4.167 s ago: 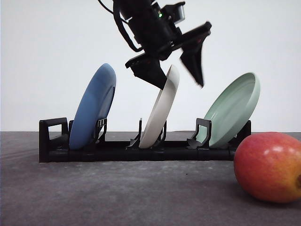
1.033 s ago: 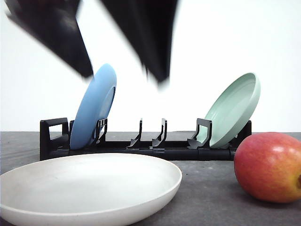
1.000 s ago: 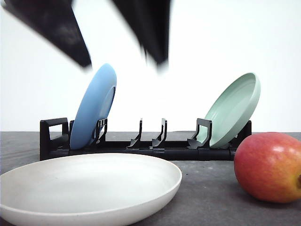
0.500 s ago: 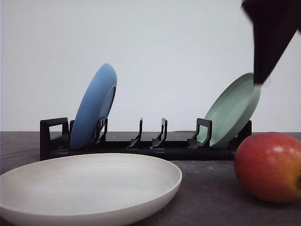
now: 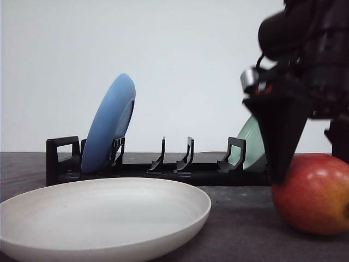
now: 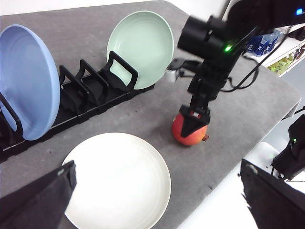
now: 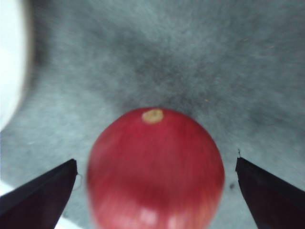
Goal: Place pomegranate in white plate
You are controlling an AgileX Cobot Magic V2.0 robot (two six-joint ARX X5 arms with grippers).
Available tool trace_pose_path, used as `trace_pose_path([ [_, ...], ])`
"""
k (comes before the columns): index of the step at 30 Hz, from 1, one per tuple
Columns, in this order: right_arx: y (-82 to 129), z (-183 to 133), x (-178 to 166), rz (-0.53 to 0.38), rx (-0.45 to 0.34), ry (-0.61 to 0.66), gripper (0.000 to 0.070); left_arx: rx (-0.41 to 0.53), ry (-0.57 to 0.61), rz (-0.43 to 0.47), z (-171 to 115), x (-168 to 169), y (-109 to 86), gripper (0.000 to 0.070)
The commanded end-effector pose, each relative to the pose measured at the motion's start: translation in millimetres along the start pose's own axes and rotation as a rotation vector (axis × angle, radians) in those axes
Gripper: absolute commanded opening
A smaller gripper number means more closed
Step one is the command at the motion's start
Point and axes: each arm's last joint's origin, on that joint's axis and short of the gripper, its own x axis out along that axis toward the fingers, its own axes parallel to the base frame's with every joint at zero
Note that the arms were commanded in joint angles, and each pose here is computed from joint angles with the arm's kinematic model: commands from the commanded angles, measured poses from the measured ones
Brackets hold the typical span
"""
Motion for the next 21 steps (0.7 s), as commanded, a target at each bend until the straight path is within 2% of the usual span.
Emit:
trace_pose_path([
  [1, 1.6, 6.0, 6.7, -0.004, -0.016, 0.02, 0.07, -0.002, -0.015, -0.022, 4.8, -3.1, -1.7, 0.0672],
  [5, -1.2, 8.8, 18.0, -0.007, -0.003, 0.068, 0.0691, -0.001, -0.014, -0.021, 4.8, -2.8, -1.9, 0.0672],
  [9, -1.1, 9.3, 19.0, -0.001, 0.0, 0.074, 0.0413, -0.001, -0.014, -0.021, 4.8, -2.9, -1.9, 0.0672],
  [10, -0.5, 9.4, 18.1, 0.0, 0.003, 0.078, 0.0394, -0.001, -0.014, -0.021, 4.8, -2.9, -1.9, 0.0672],
  [13, 5.7, 14.4, 7.9, -0.002, 0.003, 0.081, 0.0395, 0.0, -0.013, -0.021, 4.8, -2.8, -1.9, 0.0672],
  [15, 17.3, 22.6, -3.2, -0.001, -0.018, 0.074, 0.0396, -0.001, -0.014, -0.021, 4.8, -2.8, -2.0, 0.0672],
  [21, 75.5, 55.6, -29.0, 0.003, -0.157, 0.065, 0.0398, -0.004, -0.02, -0.024, 5.5, -2.8, -2.3, 0.0672],
])
